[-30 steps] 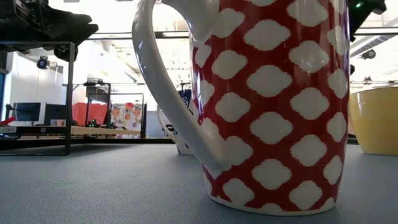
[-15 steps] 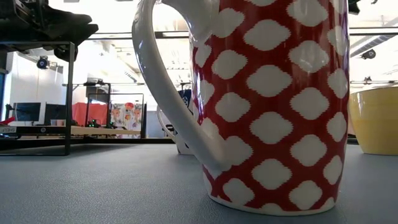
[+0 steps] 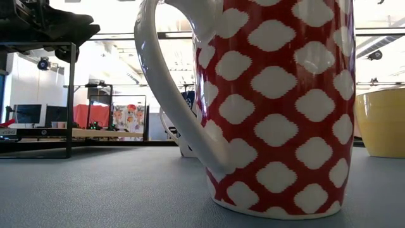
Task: Place coffee mugs
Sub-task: Move the blue patterned mug beside the other blue patterned mug
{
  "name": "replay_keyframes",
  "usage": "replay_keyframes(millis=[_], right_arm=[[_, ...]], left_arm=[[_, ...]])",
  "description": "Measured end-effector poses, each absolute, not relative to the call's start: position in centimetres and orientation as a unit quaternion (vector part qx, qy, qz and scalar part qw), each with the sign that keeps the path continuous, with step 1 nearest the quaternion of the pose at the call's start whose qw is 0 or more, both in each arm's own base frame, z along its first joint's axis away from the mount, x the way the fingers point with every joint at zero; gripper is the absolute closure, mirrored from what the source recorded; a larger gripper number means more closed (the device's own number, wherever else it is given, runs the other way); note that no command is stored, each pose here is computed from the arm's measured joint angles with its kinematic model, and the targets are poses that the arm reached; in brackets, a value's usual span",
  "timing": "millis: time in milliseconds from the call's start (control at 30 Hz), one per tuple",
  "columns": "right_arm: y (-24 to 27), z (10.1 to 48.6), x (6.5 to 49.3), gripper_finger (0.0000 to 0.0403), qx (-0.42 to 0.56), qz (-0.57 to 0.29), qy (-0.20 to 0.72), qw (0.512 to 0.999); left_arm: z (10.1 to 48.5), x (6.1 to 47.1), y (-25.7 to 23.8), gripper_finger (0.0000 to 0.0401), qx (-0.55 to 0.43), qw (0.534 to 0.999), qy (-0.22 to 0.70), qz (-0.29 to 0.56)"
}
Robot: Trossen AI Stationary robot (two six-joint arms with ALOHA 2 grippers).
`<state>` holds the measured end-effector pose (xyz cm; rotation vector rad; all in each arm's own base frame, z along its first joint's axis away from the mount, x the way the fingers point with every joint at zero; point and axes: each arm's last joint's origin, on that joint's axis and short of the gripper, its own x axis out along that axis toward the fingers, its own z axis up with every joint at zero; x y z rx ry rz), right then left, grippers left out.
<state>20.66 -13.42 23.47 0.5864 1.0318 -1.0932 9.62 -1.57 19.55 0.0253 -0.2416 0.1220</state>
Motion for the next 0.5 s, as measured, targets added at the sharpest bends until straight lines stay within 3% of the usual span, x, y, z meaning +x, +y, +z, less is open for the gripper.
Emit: replay_keyframes(millis=[300,500], right_arm=[[-14.4,21.6,20.8,0.027,0.25,-0.486,0.511,0.664],[-14.5,21.2,20.9,0.0324,0.239,-0.465,0.534,0.665]], left_arm=[[19.6,9.6,-1.6,0.0269,0.013,0.991,-0.121,0.061],[19.6,9.6,-1.6,0.0269,0.013,0.991,-0.121,0.061]])
